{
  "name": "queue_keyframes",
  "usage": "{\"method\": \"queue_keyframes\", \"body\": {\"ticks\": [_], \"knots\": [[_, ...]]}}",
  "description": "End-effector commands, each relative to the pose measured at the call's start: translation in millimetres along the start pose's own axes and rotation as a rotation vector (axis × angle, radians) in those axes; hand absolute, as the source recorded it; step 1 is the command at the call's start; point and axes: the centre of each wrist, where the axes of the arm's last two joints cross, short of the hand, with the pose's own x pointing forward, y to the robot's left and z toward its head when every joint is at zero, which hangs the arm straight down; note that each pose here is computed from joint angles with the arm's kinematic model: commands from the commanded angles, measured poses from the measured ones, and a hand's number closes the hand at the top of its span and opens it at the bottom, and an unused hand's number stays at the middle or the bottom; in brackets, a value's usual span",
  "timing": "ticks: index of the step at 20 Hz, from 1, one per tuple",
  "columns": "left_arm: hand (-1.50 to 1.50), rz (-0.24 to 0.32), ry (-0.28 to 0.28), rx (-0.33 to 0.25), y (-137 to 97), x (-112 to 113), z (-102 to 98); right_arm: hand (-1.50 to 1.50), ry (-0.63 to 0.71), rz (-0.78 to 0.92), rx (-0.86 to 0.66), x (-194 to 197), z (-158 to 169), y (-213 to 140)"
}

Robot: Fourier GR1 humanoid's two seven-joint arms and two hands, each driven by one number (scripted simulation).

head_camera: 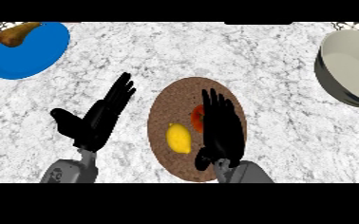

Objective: Pick the tomato from the placemat and place it in the bowl

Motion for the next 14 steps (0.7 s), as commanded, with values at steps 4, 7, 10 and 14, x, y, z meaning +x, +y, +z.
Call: {"method": "queue_keyframes", "body": {"ticks": [4, 7, 10, 14], "knots": [[0.0, 0.014, 0.017, 0.004, -14.8, -8.4, -0.7, -1.5, 0.045, -0.004, -0.019, -13.0, -31.8, 21.5], [0.0, -0.004, 0.006, 0.005, 12.2, 3.6, -1.0, -1.5, 0.047, -0.035, -0.037, 11.4, -25.4, -15.2], [0.0, 0.006, 0.0, 0.008, 2.9, 12.0, -4.7, -1.5, 0.043, -0.028, -0.026, -11.7, -12.1, 35.7], [0.0, -0.001, 0.012, 0.007, 2.5, -5.2, -25.1, -1.5, 0.046, -0.037, -0.034, -7.1, -23.0, 34.6]]}}
